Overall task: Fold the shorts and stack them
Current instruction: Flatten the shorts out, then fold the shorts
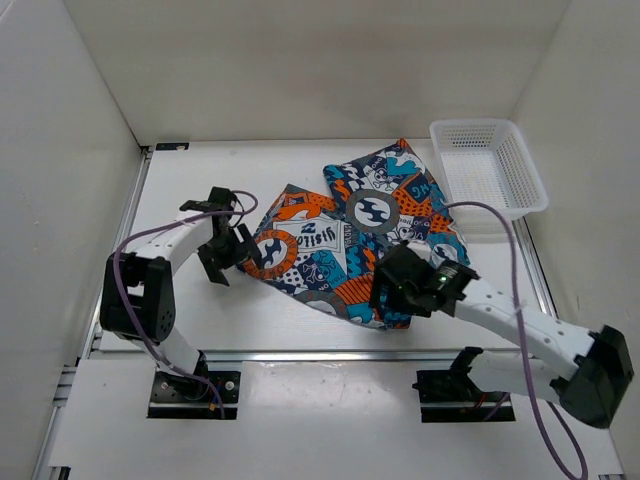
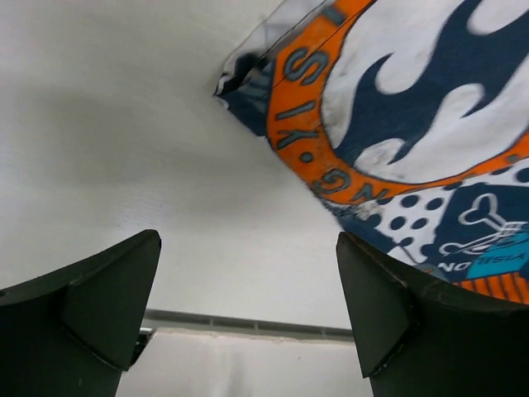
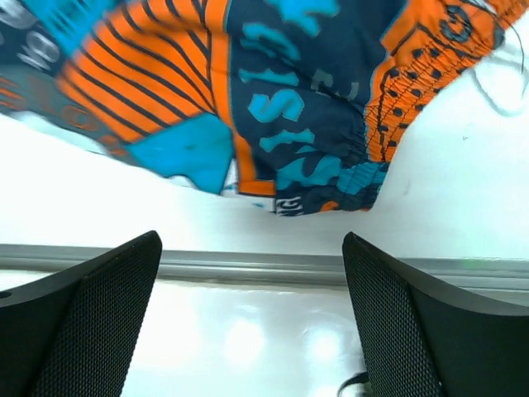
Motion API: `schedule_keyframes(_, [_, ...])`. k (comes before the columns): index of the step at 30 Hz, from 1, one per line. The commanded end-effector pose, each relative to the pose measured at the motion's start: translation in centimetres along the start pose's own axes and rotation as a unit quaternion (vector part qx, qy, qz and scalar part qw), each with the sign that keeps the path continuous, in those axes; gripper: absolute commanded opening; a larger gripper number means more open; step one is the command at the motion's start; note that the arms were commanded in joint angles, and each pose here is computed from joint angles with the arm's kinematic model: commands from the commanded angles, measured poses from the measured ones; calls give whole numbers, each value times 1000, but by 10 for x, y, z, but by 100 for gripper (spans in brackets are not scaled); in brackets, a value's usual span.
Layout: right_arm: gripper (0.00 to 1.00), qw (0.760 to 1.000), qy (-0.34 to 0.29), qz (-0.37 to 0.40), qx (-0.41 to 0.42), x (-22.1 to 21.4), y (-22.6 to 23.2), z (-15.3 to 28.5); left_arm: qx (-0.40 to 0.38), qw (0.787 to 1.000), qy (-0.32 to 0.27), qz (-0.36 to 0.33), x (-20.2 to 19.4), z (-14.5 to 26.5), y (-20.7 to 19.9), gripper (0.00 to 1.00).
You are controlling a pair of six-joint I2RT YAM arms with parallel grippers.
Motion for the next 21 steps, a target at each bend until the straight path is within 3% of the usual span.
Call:
schedule_keyframes(1, [93,994,20,-92,57,1,-6,13,-20,998,-56,16,14,4,-4,99])
schedule_keyframes(5, [90,970,13,-213,116,8,-15,17,-22,999,-36,16,26,-19,-15,96])
schedule_keyframes(7, [88,954,45,-267,125,-1,-19,8,-14,999,-26,11,32,-31,-19,91])
schedule_keyframes(9, [86,942,62,-310,115,-10,-26,-6,-10,1000,-22,6,38,-39,-23,68])
schedule_keyframes(12, [83,919,71,-364,131,-14,-28,-14,-10,1000,-22,6,40,-40,-24,11])
schedule_keyframes(17, [79,885,80,-437,141,-25,-35,-39,-24,999,-24,5,39,-34,-26,10])
schedule_keyframes(21, [77,883,76,-446,127,-25,-35,-51,-30,999,-25,0,38,-31,-26,10])
Point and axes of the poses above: each gripper's point midway between its finger pads, its own z axis back along the fingers, its own y axis along the line the jaws close on, x = y × z, the point moved 10 cm from there along z, back along the fingers, and after that the axes turned 1 degree about z, right-handed, at the moved point
